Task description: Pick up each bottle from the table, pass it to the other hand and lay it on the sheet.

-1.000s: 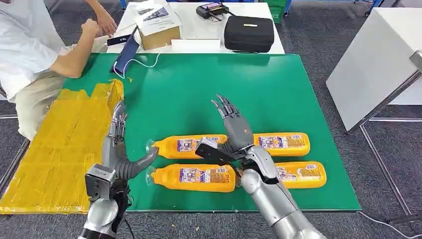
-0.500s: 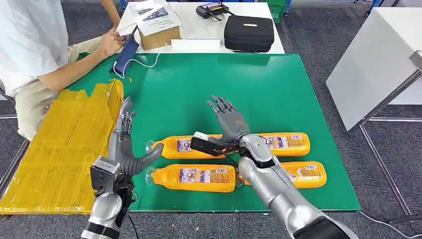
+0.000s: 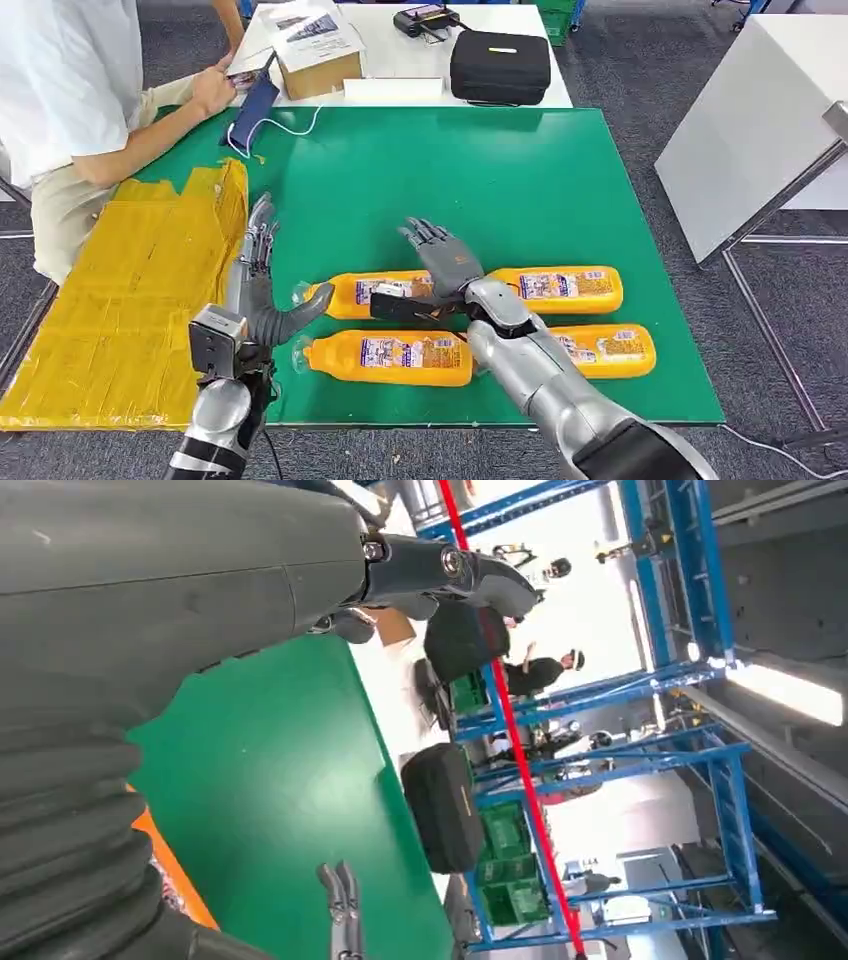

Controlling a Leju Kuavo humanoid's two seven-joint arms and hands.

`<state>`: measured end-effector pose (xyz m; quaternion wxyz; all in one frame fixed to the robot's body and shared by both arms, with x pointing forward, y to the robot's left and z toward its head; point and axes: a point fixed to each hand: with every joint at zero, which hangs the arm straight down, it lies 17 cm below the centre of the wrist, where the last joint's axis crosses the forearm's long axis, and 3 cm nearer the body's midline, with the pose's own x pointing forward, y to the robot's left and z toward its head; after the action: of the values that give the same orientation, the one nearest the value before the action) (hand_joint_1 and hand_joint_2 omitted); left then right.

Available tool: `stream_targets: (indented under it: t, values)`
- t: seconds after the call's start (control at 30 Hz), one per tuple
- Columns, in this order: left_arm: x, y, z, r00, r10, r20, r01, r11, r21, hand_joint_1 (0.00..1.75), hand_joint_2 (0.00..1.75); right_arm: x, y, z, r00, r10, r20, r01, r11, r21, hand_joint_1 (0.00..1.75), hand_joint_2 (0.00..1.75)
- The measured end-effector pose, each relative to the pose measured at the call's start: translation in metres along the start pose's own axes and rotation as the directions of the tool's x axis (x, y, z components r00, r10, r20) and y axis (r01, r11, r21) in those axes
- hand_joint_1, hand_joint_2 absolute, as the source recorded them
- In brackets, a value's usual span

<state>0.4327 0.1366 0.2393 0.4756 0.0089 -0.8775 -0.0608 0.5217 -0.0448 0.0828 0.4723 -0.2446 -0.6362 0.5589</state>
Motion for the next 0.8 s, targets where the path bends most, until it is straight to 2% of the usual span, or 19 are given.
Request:
stream_targets:
  t: [0.37, 0.8]
  values:
    - [-0.005, -0.003, -0.002, 1.0, 0.009, -0.01, -0.009, 1.0, -0.002, 0.0, 1.75, 0.003, 0.021, 0.003, 1.0, -0.003, -0.001, 0.003, 0.998, 0.061, 0.0, 1.75]
    - [-0.008, -0.008, -0.007, 1.0, 0.02, -0.014, -0.02, 1.0, -0.007, 0.0, 1.75, -0.018, 0.038, 0.006, 0.996, 0.054, -0.076, -0.043, 0.99, 0.133, 0.0, 1.75]
